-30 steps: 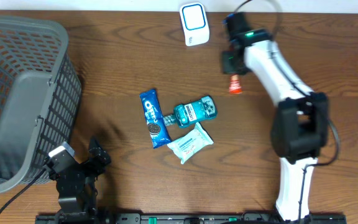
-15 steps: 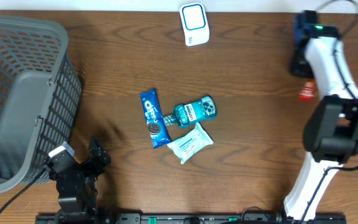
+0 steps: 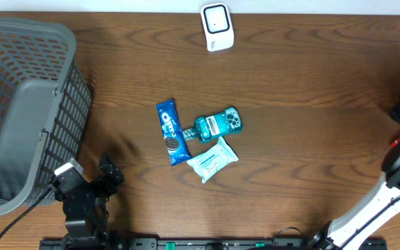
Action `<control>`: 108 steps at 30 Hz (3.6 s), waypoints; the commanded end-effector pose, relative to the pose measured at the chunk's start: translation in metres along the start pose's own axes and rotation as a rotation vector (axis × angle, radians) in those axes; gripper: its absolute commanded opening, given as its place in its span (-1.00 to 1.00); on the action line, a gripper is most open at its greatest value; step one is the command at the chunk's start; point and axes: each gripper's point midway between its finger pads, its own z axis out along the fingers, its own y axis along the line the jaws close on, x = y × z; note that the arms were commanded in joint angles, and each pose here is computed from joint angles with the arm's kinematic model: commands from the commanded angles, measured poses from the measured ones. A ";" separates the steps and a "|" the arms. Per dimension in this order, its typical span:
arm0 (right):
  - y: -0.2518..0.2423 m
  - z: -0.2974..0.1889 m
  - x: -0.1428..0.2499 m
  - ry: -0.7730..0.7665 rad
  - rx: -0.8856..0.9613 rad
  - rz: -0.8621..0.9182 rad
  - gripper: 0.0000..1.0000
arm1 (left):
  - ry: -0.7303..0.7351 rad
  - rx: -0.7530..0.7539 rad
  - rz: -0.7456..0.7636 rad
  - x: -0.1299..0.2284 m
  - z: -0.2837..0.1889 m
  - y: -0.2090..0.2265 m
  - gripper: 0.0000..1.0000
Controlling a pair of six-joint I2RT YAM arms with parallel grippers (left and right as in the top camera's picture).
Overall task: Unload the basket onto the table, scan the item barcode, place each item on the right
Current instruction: 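Carry the sachet to the right table edge and drop it, then move the right gripper back over the Listerine bottle, then grasp the teal Listerine bottle with the right gripper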
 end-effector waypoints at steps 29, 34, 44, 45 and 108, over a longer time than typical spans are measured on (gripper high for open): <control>0.232 -0.342 0.196 0.453 -1.123 -0.508 0.99 | -0.007 -0.011 0.014 -0.002 0.000 0.002 0.95; 0.227 -0.355 0.254 0.636 -0.908 -0.389 0.99 | -0.007 -0.011 0.014 -0.002 0.000 0.002 0.96; 0.253 -0.368 0.305 -0.074 -0.782 -1.258 0.99 | -0.007 -0.011 0.014 -0.002 0.000 0.002 0.96; 0.252 -0.366 0.303 -0.153 -0.724 -1.342 0.98 | -0.007 -0.011 0.014 -0.002 0.000 0.002 0.96; 0.306 -0.265 0.398 -0.330 -0.917 -2.615 0.19 | -0.007 -0.011 0.014 -0.002 0.000 0.002 0.96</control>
